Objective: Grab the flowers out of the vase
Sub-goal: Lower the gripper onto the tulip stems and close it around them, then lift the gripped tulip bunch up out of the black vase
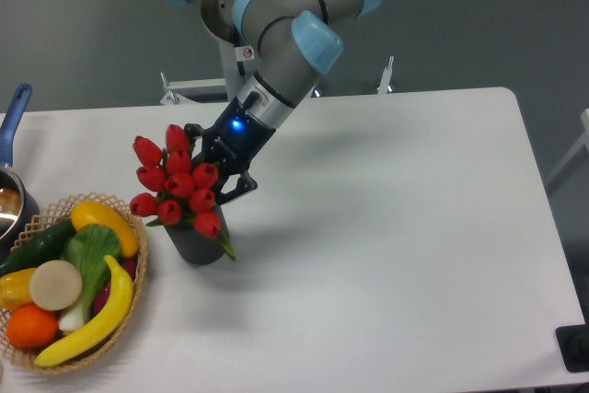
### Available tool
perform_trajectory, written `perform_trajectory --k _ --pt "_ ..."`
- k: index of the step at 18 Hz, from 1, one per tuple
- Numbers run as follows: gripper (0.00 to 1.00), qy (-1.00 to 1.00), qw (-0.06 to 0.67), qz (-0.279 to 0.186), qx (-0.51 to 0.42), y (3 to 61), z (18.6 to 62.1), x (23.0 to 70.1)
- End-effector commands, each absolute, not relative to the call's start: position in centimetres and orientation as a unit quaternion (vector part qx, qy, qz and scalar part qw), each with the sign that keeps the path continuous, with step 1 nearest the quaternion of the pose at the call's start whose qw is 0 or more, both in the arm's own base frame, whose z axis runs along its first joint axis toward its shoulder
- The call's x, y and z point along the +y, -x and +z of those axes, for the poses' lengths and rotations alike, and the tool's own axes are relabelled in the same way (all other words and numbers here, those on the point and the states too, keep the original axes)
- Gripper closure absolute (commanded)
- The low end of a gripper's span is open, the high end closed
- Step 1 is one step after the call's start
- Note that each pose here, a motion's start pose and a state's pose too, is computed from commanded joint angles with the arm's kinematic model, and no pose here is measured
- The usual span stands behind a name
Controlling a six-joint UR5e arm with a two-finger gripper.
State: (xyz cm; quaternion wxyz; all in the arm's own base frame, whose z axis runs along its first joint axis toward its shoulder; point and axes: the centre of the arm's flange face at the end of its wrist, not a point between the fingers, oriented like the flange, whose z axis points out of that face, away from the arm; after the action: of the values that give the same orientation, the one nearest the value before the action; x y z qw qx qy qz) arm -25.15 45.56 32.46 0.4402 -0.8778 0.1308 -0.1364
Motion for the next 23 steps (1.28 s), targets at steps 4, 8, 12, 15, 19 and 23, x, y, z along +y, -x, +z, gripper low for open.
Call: perform_trajectory --k 4,8,12,15,19,23 --pt "1.00 0.877 0.443 -0.135 0.129 25.0 32.9 45.4" --pt "1.00 0.877 0.449 -0.130 0.115 24.9 34.5 44.8" --pt "1.00 0.867 0.472 -0.137 0.082 25.2 38.1 44.6" --pt "1.00 0.862 0.485 -0.139 0.047 26.9 41.2 45.1" --pt "1.00 0.853 0.500 -0.150 0.012 28.2 44.1 45.2" --pt "1.00 0.850 0.505 -0.150 0.000 28.5 45.2 44.8"
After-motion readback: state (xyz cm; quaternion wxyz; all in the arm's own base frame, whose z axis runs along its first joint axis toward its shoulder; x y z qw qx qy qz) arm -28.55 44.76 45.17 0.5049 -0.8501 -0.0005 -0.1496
